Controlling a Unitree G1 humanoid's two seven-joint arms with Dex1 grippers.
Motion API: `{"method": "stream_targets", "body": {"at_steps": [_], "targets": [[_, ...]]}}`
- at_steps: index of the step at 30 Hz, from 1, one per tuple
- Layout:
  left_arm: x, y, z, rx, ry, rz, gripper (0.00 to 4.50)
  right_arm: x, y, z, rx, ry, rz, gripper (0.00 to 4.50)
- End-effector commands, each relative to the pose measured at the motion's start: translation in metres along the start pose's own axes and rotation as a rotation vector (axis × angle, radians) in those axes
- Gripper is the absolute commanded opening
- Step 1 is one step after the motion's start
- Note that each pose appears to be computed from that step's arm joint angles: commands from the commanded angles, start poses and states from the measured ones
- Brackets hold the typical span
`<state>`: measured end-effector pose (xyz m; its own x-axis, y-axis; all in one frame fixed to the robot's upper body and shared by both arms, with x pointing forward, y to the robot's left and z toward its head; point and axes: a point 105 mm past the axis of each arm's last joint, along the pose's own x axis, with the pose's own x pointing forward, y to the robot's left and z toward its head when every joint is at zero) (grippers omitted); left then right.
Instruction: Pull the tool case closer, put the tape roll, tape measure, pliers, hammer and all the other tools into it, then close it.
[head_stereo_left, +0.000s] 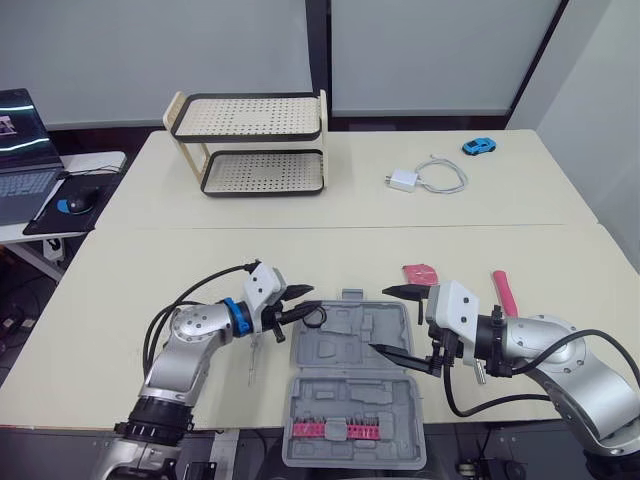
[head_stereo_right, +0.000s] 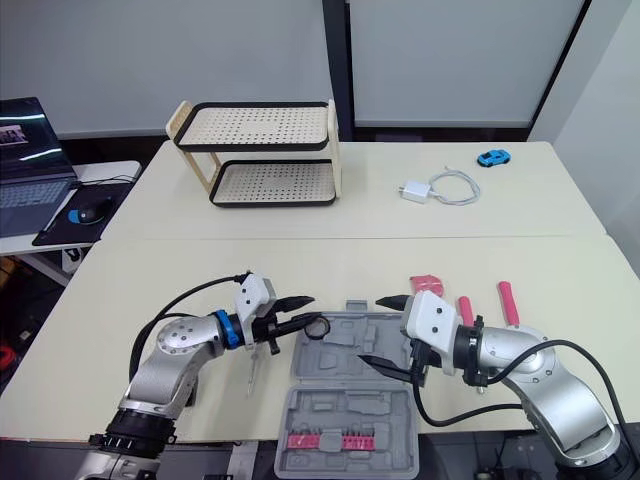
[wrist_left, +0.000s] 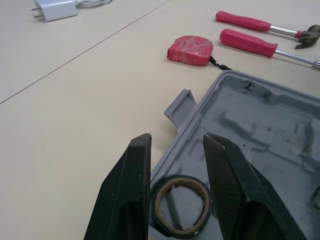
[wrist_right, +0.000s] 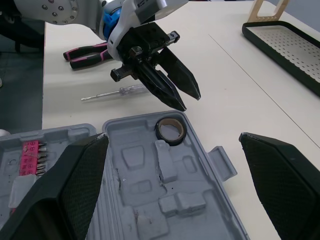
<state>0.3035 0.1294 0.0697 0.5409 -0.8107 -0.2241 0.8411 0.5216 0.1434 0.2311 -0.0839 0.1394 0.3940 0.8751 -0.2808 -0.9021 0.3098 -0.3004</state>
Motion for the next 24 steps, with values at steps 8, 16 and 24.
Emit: {"method": "stream_targets", "body": {"at_steps": [8,16,24], "targets": [[0.001,-0.004,-0.007,0.007,-0.018,0.051,1.65,-0.002,-0.004,0.012,-0.041,-0.032,-0.004,4.50],[0.007,-0.006,-0.011,0.022,-0.005,0.030,1.26,-0.002,-0.004,0.012,-0.040,-0.030,-0.007,4.50],[0.012,-0.006,-0.012,0.027,-0.002,0.016,1.09,-0.003,-0.004,0.012,-0.040,-0.027,-0.013,4.50]]}}
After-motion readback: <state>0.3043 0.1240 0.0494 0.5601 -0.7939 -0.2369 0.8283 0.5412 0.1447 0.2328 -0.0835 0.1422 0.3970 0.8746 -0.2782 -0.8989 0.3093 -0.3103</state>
